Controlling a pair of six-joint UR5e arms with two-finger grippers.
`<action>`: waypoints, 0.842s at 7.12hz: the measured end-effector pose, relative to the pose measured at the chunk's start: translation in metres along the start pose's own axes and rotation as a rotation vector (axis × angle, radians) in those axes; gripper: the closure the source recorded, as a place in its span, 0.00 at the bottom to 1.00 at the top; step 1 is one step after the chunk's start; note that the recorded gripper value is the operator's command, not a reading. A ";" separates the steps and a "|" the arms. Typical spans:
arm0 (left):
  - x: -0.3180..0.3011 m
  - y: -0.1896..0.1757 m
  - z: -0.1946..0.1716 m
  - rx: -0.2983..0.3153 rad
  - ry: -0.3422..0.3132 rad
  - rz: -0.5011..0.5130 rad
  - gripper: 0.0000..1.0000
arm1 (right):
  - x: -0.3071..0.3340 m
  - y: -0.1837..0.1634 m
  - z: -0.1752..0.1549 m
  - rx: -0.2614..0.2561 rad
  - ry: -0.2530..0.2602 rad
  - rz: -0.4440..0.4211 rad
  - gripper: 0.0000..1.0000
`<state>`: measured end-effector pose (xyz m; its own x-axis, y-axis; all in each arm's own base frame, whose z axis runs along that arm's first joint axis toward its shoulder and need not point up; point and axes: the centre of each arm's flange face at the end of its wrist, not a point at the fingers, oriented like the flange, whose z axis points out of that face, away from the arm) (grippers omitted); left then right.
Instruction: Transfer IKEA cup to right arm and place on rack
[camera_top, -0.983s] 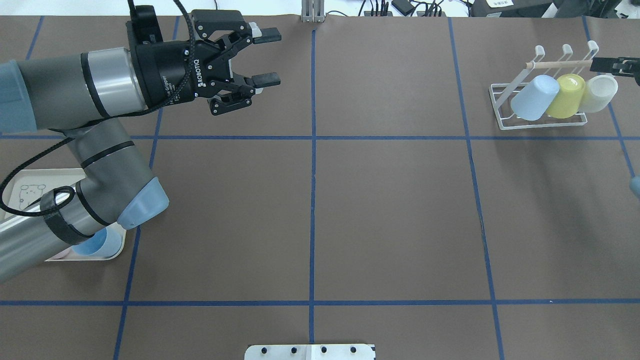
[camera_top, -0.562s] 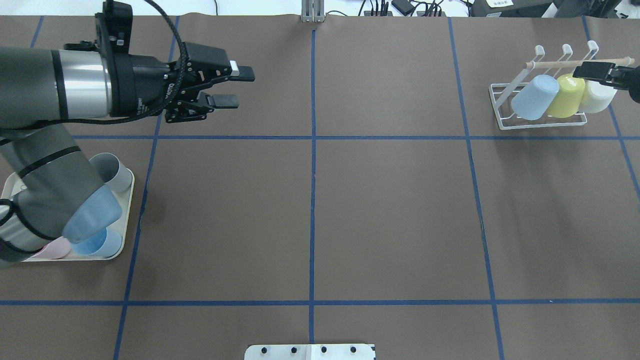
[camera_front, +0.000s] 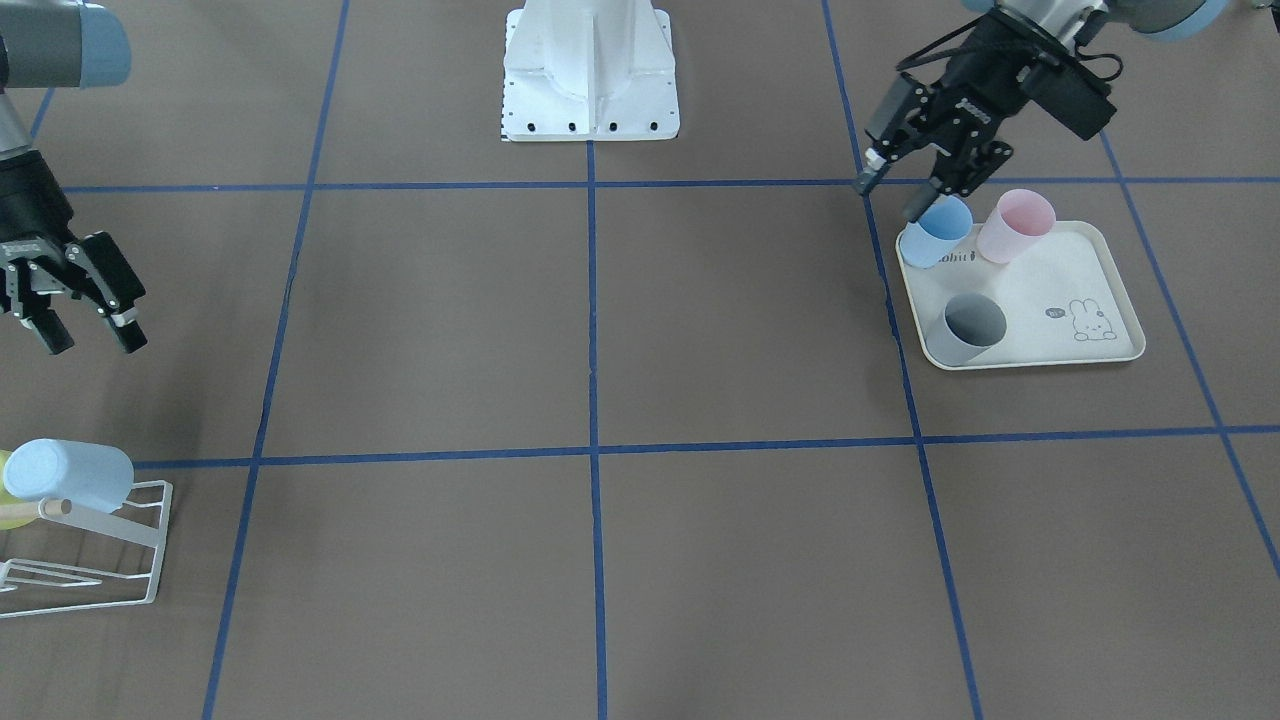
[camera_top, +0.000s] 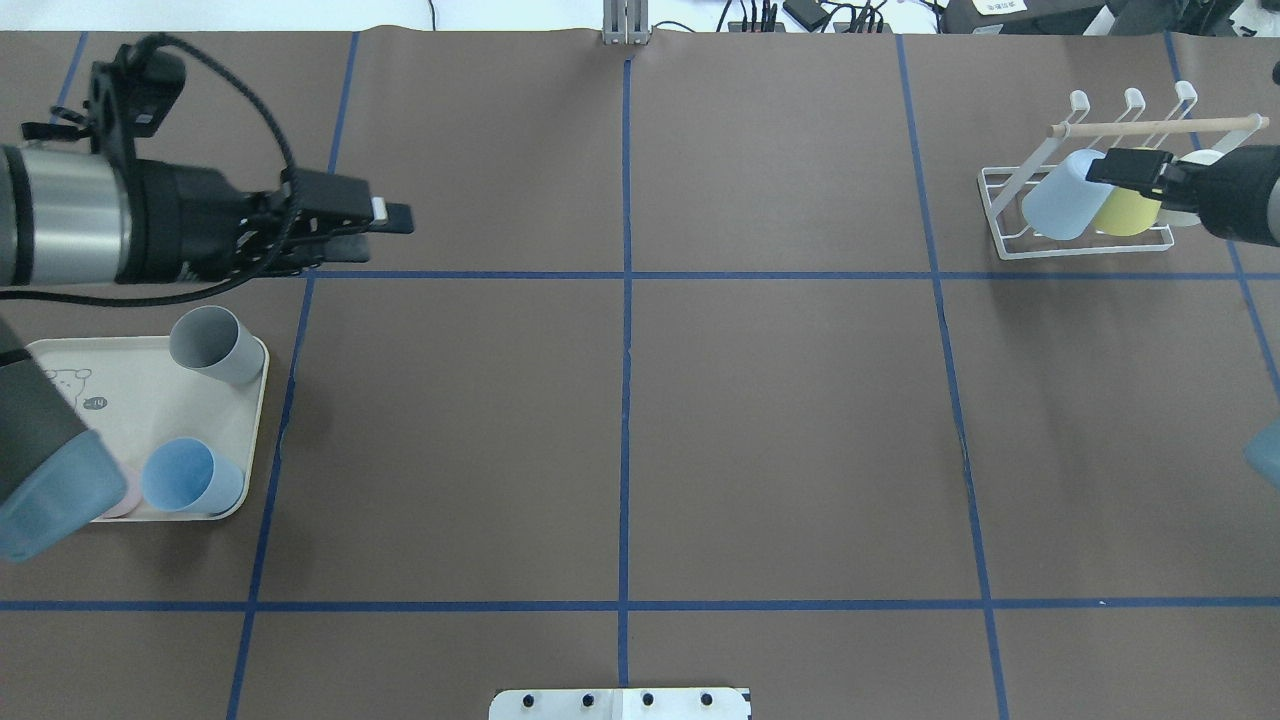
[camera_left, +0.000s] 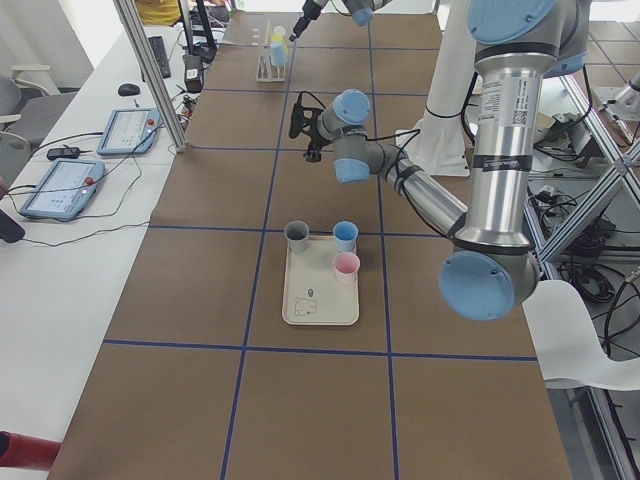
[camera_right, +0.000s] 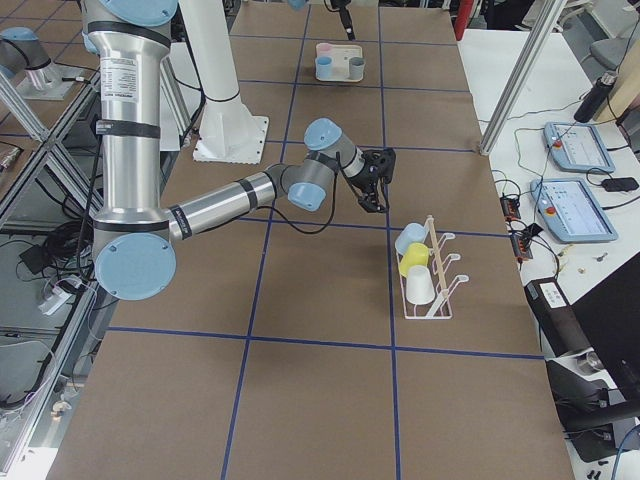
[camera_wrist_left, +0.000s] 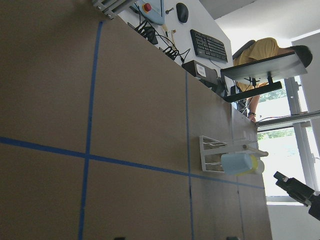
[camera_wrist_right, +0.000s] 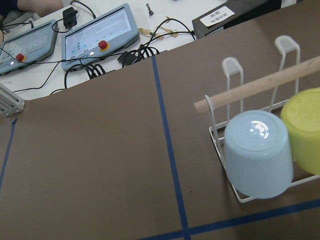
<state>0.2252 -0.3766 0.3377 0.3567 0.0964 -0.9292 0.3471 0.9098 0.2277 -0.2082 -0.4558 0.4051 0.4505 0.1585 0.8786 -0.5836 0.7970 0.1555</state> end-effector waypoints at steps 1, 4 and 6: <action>-0.046 0.019 -0.006 -0.030 -0.109 0.026 0.27 | -0.012 0.008 0.003 -0.015 -0.019 0.006 0.00; -0.139 0.055 -0.005 -0.149 -0.329 0.075 0.27 | -0.030 0.021 0.010 -0.036 -0.040 0.020 0.00; -0.170 0.064 0.009 -0.188 -0.385 0.063 0.26 | -0.035 0.029 0.014 -0.030 -0.040 0.026 0.00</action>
<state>0.1943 -0.3386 0.5124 0.6818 0.0288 -0.7310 0.1627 0.9682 0.1900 -0.2501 -0.4459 0.3853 0.4075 0.1562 0.8997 -0.5739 0.8102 0.1193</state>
